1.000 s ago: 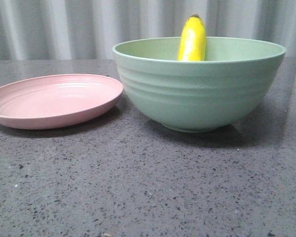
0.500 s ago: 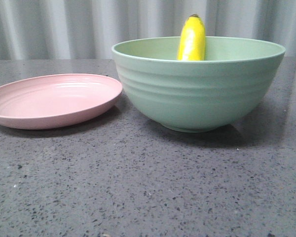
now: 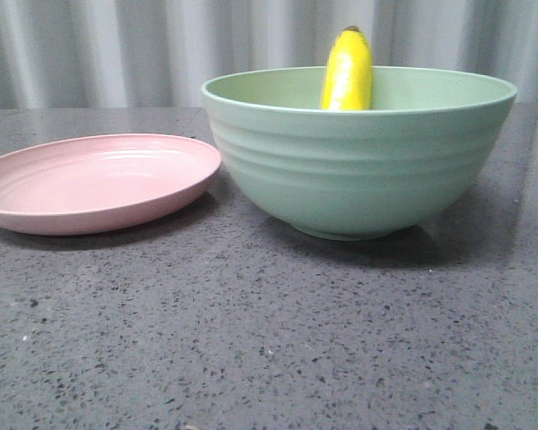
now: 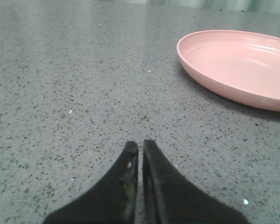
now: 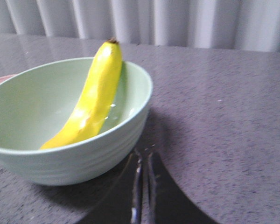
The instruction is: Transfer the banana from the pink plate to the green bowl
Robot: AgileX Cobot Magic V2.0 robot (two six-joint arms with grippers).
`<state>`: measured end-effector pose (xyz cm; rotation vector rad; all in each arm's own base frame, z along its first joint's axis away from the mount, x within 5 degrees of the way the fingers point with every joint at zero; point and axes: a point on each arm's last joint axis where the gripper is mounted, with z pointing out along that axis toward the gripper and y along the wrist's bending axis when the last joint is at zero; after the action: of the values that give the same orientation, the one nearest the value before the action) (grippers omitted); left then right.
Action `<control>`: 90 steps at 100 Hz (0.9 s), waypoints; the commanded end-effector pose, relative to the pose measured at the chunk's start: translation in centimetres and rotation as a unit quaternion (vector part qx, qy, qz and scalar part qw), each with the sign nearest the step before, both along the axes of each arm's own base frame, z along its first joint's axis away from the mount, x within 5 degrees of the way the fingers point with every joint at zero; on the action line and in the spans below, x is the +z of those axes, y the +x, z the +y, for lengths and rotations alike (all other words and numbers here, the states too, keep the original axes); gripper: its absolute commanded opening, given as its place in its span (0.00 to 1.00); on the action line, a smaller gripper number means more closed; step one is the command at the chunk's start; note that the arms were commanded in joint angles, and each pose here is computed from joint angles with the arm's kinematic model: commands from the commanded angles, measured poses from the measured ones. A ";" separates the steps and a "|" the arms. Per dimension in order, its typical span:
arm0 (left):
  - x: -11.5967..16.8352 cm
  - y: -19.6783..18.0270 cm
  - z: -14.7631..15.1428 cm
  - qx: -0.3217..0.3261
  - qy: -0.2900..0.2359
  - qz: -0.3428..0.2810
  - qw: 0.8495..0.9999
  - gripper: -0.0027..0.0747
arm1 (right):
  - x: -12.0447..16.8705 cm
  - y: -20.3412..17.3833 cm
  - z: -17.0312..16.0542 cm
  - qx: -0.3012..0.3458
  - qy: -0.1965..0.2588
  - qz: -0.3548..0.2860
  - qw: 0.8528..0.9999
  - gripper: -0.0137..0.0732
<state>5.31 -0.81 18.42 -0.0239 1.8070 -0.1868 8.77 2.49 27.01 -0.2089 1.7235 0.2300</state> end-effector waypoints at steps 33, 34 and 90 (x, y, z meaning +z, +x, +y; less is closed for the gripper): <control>0.2 0.0 0.1 0.004 -0.004 -0.028 1.000 0.01 | -2.3 -2.3 -2.8 -0.163 0.000 -0.082 0.983 0.07; 0.2 0.0 0.1 0.004 -0.004 -0.028 1.000 0.01 | -2.5 -2.4 -2.8 -0.167 0.000 -0.083 0.982 0.07; 0.2 0.0 0.1 0.004 -0.004 -0.028 1.000 0.01 | -9.3 -3.5 -3.0 -0.190 -0.039 0.027 0.981 0.07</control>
<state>5.31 -0.81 18.42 -0.0239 1.8070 -0.1868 5.33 -0.44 18.04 0.0839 1.8116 -0.0833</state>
